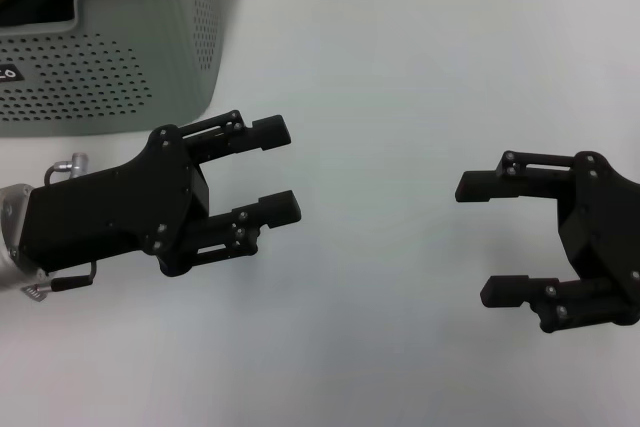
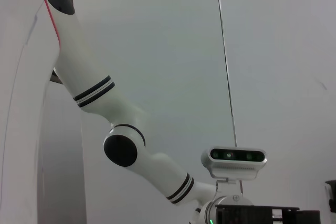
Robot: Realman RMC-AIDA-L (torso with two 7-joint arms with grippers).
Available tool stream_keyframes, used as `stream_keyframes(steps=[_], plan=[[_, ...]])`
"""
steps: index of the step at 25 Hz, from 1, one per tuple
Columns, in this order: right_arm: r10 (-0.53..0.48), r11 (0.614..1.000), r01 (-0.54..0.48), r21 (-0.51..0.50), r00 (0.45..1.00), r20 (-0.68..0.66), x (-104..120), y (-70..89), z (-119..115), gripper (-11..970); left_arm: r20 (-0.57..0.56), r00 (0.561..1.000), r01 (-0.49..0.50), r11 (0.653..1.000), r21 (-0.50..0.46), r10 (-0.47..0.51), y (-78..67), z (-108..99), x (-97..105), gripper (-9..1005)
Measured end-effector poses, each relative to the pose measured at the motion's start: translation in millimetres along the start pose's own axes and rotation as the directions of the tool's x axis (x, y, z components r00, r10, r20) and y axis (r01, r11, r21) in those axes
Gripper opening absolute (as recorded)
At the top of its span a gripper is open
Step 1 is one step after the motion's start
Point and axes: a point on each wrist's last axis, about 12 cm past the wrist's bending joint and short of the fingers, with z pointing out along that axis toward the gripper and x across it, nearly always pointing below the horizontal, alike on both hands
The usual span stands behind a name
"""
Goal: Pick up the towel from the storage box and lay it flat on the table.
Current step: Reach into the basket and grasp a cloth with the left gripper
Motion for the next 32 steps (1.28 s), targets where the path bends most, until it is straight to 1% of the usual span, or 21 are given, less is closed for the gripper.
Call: stream_keyframes(steps=[8, 11, 13, 14, 16, 18, 19, 20, 21, 22, 25, 28, 32], plan=[[-0.003, 1.0, 0.003, 0.012, 1.0, 0.011, 0, 0.0, -1, 740, -0.002, 1.0, -0.001, 1.0, -0.001, 0.001, 0.1, -1, 0, 680], [-0.002, 1.0, 0.002, 0.016, 1.0, 0.012, 0, -0.1, -1, 740, 0.008, 1.0, -0.011, 0.999, -0.03, 0.012, 2.1, -3, -1, 679], [-0.001, 1.0, 0.001, 0.023, 1.0, 0.011, 1, -0.5, -1, 740, 0.032, 0.999, -0.025, 0.995, -0.095, 0.028, 4.9, -9, -3, 679], [-0.002, 1.0, 0.001, 0.027, 1.0, 0.012, 1, -0.7, -2, 740, 0.055, 0.998, -0.034, 0.987, -0.156, 0.043, 6.5, -15, -4, 679], [-0.006, 0.999, 0.005, 0.034, 1.0, 0.016, 1, -0.6, -2, 740, 0.116, 0.989, -0.05, 0.951, -0.305, 0.09, 9.4, -29, -6, 679], [-0.011, 0.999, 0.011, 0.043, 1.0, 0.02, 1, 0.7, -4, 740, 0.173, 0.974, -0.052, 0.886, -0.461, 0.148, 10.2, -46, -8, 679], [-0.014, 0.999, 0.013, 0.047, 1.0, 0.021, 2, 1.3, -5, 740, 0.194, 0.965, -0.046, 0.845, -0.532, 0.174, 9.7, -55, -9, 679], [-0.018, 0.999, 0.017, 0.049, 1.0, 0.022, 2, 1.6, -5, 740, 0.23, 0.946, -0.022, 0.755, -0.655, 0.227, 8.4, -71, -9, 679], [-0.02, 0.999, 0.019, 0.051, 1.0, 0.022, 2, 1.8, -5, 740, 0.23, 0.946, -0.022, 0.755, -0.655, 0.227, 8.4, -71, -9, 679], [-0.022, 0.998, 0.02, 0.051, 1.0, 0.022, 2, 1.9, -5, 740, 0.247, 0.936, -0.006, 0.712, -0.702, 0.252, 8.1, -78, -9, 679], [-0.023, 0.998, 0.022, 0.052, 1.0, 0.022, 2, 2.0, -6, 740, 0.274, 0.907, 0.049, 0.565, -0.824, 0.32, 9.0, -95, -8, 679], [-0.024, 0.998, 0.022, 0.052, 0.999, 0.022, 2, 2.1, -6, 740, 0.244, 0.911, 0.06, 0.481, -0.875, 0.331, 16.2, -103, -8, 678], [-0.02, 0.999, 0.019, 0.051, 0.999, 0.025, 3, 2.7, -5, 739, 0.151, 0.936, 0.016, 0.389, -0.921, 0.319, 29.9, -102, -2, 678]])
